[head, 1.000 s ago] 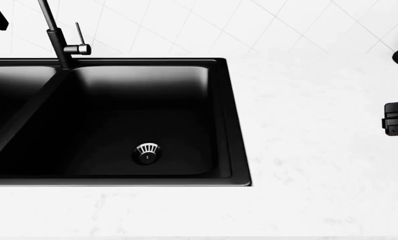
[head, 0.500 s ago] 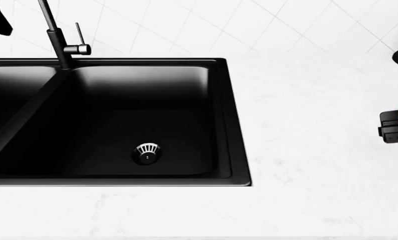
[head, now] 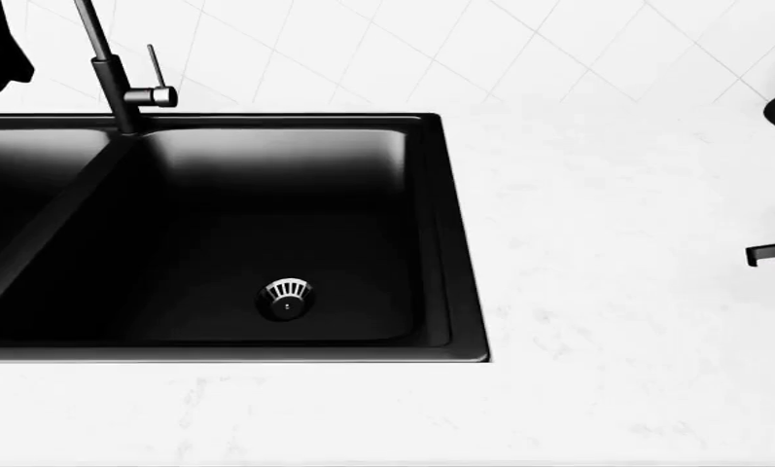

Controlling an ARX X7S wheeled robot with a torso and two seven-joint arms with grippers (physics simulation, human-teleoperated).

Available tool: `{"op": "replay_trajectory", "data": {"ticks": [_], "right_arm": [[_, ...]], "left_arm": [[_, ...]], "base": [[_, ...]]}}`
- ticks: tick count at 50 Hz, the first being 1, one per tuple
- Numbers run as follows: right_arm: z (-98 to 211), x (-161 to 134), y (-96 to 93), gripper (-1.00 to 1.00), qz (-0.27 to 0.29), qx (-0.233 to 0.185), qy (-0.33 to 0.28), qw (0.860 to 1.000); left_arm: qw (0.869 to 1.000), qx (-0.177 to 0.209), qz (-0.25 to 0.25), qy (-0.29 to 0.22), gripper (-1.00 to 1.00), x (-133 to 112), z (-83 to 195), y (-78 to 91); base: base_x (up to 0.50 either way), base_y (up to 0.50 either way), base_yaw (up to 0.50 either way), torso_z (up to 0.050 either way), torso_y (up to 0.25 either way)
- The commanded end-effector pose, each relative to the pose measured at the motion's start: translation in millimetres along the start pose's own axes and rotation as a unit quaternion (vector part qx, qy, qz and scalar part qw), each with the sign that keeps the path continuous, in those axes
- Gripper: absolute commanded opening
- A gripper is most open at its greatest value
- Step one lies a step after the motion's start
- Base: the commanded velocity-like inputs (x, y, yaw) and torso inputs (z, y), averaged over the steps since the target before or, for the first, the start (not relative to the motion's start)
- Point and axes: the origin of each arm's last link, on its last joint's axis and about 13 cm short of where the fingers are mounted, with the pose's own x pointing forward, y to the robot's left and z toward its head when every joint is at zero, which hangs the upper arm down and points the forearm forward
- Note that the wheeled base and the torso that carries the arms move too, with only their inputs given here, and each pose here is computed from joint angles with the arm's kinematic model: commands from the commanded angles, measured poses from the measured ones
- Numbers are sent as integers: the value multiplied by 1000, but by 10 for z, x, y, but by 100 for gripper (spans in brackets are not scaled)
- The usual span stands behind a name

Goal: Move the fresh-baked cupcake off the tray onto the counter, and place the bowl used for mixing into the sink.

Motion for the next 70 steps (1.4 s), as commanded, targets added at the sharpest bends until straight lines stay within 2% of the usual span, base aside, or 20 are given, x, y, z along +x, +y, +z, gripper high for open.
{"op": "replay_trajectory", "data": {"ticks": [1, 8, 13, 15, 16, 17, 26, 31, 38, 46, 54, 57, 63, 67, 68, 70], "right_arm": [[-145, 56, 181, -100, 76, 0, 25, 997], [-40, 25, 186, -100, 88, -4, -3, 996], [203, -27, 125, -100, 70, 11, -76, 995], [249, -38, 107, -100, 64, 6, -89, 994], [319, -82, 92, -100, 69, 22, -110, 991], [329, -84, 84, -100, 60, 8, -111, 992], [544, -222, -58, -100, 37, 16, -159, 986], [750, -364, -150, -100, 26, 19, -199, 979], [1019, -533, -190, -100, 42, 11, -252, 967], [1239, -682, -93, -100, 92, -13, -285, 954], [1440, -812, 71, -100, 162, -33, -320, 933], [1481, -837, 126, -100, 172, -53, -324, 929], [1567, -858, 214, -100, 188, -57, -331, 923], [1651, -877, 323, -100, 217, -64, -343, 912], [1669, -877, 338, -100, 212, -65, -343, 913], [1710, -897, 406, -100, 231, -81, -349, 905]], "left_arm": [[1000, 0, 2, 3, 100, -15, -25, -3], [1000, -1, 4, 3, 100, -22, -34, 0], [1000, -2, 5, 4, 100, -18, -41, -4], [1000, -2, 4, 5, 100, -20, -48, -5], [1000, -3, 5, 5, 100, -18, -57, 0], [1000, -2, 5, 5, 100, -18, -61, 3], [1000, -4, 5, 3, 100, -16, -86, 12], [1000, -5, 7, 4, 100, -16, -101, 10], [1000, -5, 7, 4, 100, -20, -101, 3], [1000, -7, 12, 2, 100, -47, -89, 24], [1000, -7, 17, -1, 100, -68, -46, 43], [1000, -7, 18, -2, 100, -74, -43, 43], [1000, -7, 20, -2, 100, -81, -46, 59], [1000, -6, 21, -3, 100, -81, -48, 66], [1000, -8, 21, -3, 100, -81, -46, 67], [1000, -7, 20, -4, 100, -86, -39, 65]], "base": [[0, 0, 0, 0, 0], [0, 0, 0, 0, 0], [0, 0, 0, 0, 0], [0, 0, 0, 0, 0], [0, 0, 0, 0, 0], [0, 0, 0, 0, 0], [0, 0, 0, 0, 0], [0, 0, 0, 0, 0], [0, 0, 0, 0, 0], [0, 0, 0, 0, 0], [0, 0, 0, 0, 0], [0, 0, 0, 0, 0], [0, 0, 0, 0, 0], [0, 0, 0, 0, 0], [0, 0, 0, 0, 0], [0, 0, 0, 0, 0]]}}
